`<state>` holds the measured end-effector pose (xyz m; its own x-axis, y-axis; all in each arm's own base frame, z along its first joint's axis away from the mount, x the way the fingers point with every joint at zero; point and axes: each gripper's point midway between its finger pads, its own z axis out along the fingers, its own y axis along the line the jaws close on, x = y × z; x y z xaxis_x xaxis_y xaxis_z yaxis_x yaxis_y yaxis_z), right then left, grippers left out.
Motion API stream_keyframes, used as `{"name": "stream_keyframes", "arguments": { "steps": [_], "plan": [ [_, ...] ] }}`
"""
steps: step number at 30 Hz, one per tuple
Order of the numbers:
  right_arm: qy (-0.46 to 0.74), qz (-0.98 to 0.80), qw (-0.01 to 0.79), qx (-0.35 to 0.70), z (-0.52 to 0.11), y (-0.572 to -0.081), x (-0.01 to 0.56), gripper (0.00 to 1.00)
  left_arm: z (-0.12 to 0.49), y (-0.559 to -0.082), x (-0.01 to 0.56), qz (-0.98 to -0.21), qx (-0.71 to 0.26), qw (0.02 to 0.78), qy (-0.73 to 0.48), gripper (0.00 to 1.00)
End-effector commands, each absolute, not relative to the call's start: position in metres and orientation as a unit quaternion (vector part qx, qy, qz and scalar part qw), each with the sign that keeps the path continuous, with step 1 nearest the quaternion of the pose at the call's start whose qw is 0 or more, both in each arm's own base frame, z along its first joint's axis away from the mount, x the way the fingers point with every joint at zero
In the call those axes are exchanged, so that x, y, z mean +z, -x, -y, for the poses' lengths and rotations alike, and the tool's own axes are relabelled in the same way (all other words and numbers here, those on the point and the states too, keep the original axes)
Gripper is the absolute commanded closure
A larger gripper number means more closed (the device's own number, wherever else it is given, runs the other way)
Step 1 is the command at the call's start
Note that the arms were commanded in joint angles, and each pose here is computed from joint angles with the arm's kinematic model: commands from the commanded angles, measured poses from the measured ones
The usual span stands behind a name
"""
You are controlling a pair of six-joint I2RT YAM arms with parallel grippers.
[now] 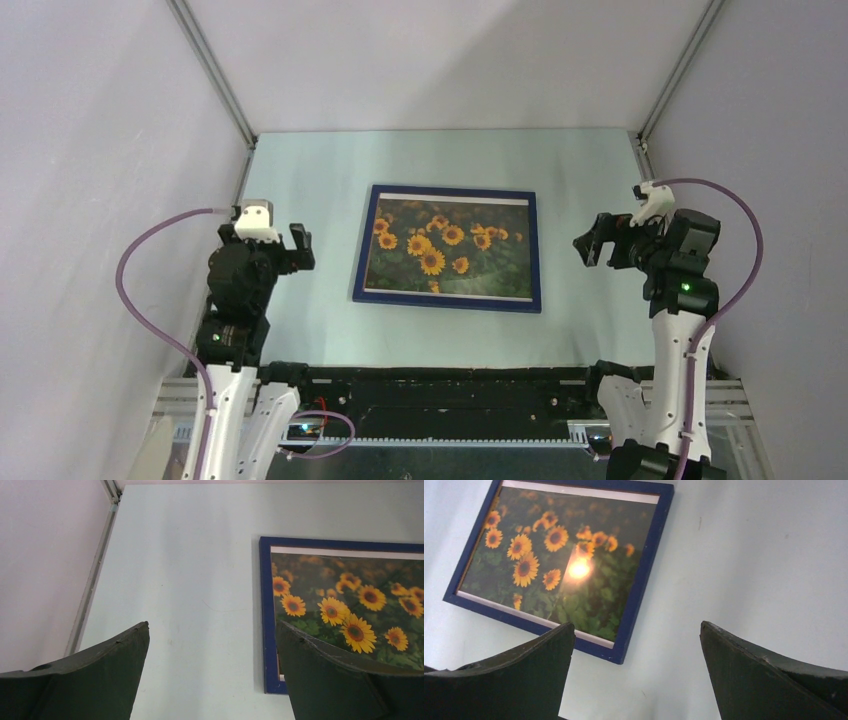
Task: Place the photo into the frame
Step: Reset both arms
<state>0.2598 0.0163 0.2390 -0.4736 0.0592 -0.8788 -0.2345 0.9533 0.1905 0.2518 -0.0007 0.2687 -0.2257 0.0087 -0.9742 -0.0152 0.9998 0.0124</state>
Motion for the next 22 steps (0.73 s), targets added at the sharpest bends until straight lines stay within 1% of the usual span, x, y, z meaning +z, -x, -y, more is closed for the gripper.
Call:
{"name": "stream_keyframes", "arguments": {
  "steps": [1, 3, 6, 13, 22],
  "plan": [
    [0.066, -0.821, 0.536, 0.186, -0.031, -0.261, 0.256, 0.00, 0.006, -0.255, 0.282, -0.740, -0.019, 0.672, 0.017, 0.00],
    [0.069, -0.819, 0.535, 0.195, -0.035, -0.260, 0.255, 0.01, 0.004, -0.255, 0.280, -0.728, -0.018, 0.685, 0.022, 0.00],
    [0.083, -0.815, 0.544, 0.180, -0.034, -0.255, 0.259, 0.00, -0.004, -0.253, 0.277, -0.716, -0.006, 0.697, 0.045, 0.00],
    [0.085, -0.804, 0.573, 0.136, -0.025, -0.247, 0.264, 0.01, -0.001, -0.258, 0.263, -0.726, -0.009, 0.687, 0.038, 0.00],
    [0.079, -0.801, 0.579, 0.130, -0.022, -0.248, 0.264, 0.00, 0.001, -0.261, 0.254, -0.734, -0.009, 0.678, 0.027, 0.00]
  ]
}}
